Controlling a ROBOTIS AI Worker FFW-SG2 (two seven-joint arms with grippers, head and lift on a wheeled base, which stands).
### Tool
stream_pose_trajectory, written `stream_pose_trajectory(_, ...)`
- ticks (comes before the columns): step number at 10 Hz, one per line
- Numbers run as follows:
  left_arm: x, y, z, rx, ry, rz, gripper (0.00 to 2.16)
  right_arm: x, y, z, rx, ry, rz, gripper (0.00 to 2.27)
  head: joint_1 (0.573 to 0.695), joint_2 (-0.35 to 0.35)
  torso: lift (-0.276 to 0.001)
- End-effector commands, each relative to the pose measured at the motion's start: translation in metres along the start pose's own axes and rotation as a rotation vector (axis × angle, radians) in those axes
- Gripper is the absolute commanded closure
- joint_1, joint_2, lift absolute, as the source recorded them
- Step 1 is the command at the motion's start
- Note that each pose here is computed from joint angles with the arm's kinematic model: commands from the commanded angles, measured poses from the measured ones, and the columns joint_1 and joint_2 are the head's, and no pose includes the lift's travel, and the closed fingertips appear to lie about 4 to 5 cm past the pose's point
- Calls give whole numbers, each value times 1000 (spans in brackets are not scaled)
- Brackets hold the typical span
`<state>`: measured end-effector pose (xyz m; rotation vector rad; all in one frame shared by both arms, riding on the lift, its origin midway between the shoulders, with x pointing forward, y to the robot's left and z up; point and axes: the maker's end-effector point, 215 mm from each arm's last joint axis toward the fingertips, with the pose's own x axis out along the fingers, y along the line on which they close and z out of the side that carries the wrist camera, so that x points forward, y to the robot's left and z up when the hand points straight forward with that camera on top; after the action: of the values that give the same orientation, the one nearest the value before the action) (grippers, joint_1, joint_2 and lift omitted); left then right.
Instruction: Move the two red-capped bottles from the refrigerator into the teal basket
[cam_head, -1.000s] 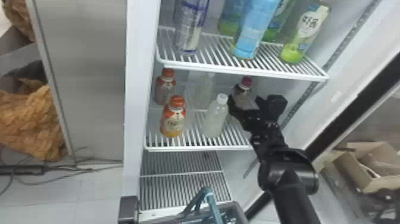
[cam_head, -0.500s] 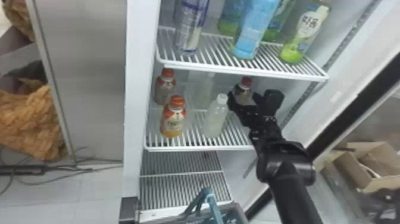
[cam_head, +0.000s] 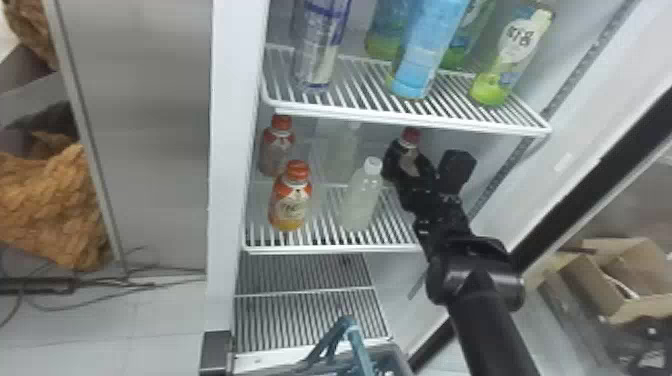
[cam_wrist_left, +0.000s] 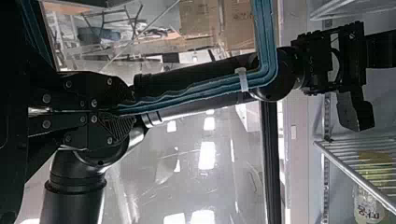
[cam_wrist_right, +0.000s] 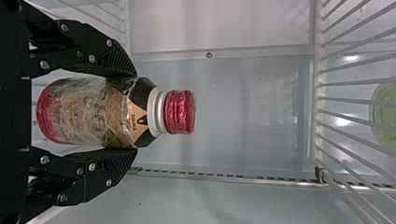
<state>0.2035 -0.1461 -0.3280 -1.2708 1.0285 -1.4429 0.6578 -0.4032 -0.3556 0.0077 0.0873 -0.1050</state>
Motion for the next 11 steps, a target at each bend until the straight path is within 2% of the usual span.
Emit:
stream_pose_trajectory(1, -1, 0, 0, 0, -2, 1, 1121, -3, 2, 2, 2, -7, 5, 618, 695, -350, -228)
stream_pose_trajectory(5, -2, 0, 1, -4, -9, -1, 1121, -27, 1, 24, 0, -66, 21, 618, 695, -350, -228)
stream_pose_trajectory(7, -2, 0, 2, -3, -11, 0, 1121, -50, -2, 32, 8, -95, 43, 618, 695, -350, -228)
stream_pose_trajectory(11, -4, 1, 4, -1, -16, 3, 1121, -97, -2, 24, 36, -84, 80, 618, 695, -350, -228)
